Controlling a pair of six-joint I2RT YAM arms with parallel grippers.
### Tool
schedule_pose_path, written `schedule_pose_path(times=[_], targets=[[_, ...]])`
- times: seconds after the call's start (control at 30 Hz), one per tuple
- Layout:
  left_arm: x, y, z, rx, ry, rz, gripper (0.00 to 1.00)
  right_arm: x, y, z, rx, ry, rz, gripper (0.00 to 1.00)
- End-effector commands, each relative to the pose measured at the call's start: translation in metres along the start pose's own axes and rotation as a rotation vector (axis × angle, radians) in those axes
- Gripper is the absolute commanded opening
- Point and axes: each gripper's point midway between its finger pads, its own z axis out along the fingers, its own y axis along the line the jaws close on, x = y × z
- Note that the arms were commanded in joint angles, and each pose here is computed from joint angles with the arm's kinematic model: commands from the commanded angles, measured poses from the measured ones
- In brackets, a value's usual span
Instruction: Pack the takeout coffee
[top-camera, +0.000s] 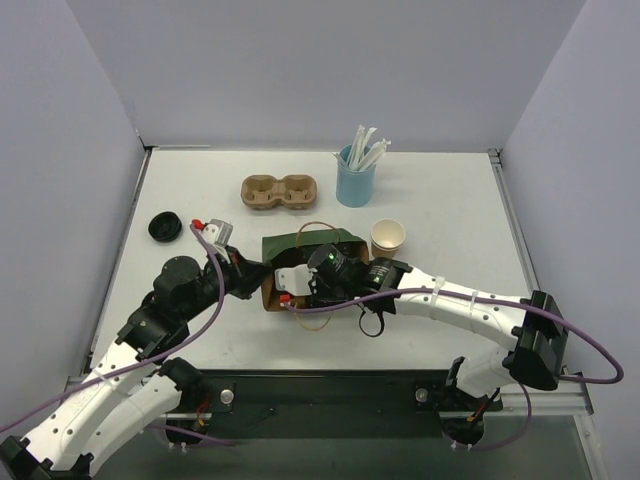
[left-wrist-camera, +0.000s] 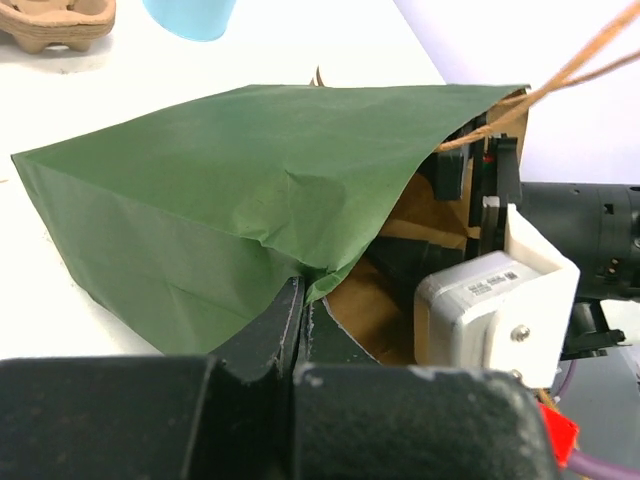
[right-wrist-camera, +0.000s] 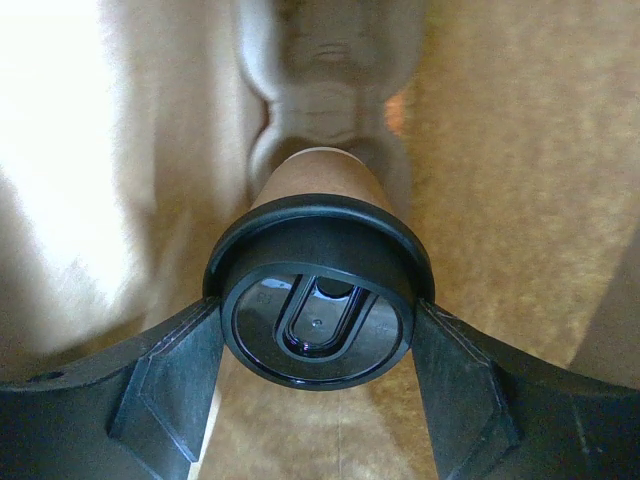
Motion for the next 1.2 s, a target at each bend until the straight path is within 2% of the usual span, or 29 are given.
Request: schedule_pose_path(times=[0.0,0.3,0.73,1.17], targets=[[-0.02,-0.013,-0.005,0.027,-0.046,-0.027,0.0,0.006,-0.018,-0.005,0.072,-0.017,-0.007,0.58],[-0.004,-0.011,-0.004,0.051,-0.015,-0.034,0.0,0.009,-0.023,0.004,0.089,-0.019,-0.044,0.58],[0.003,-0.007,-0.005,0.04,0.006,0.002,0.0,0.003,-0.013,0.007,0.008,-0.034,-0.084,0.58],[0.007,-0.004,-0.007,0.042,0.008,0.036,0.0,0.004,-0.042,0.001,0.057,0.025,-0.057,0.58]])
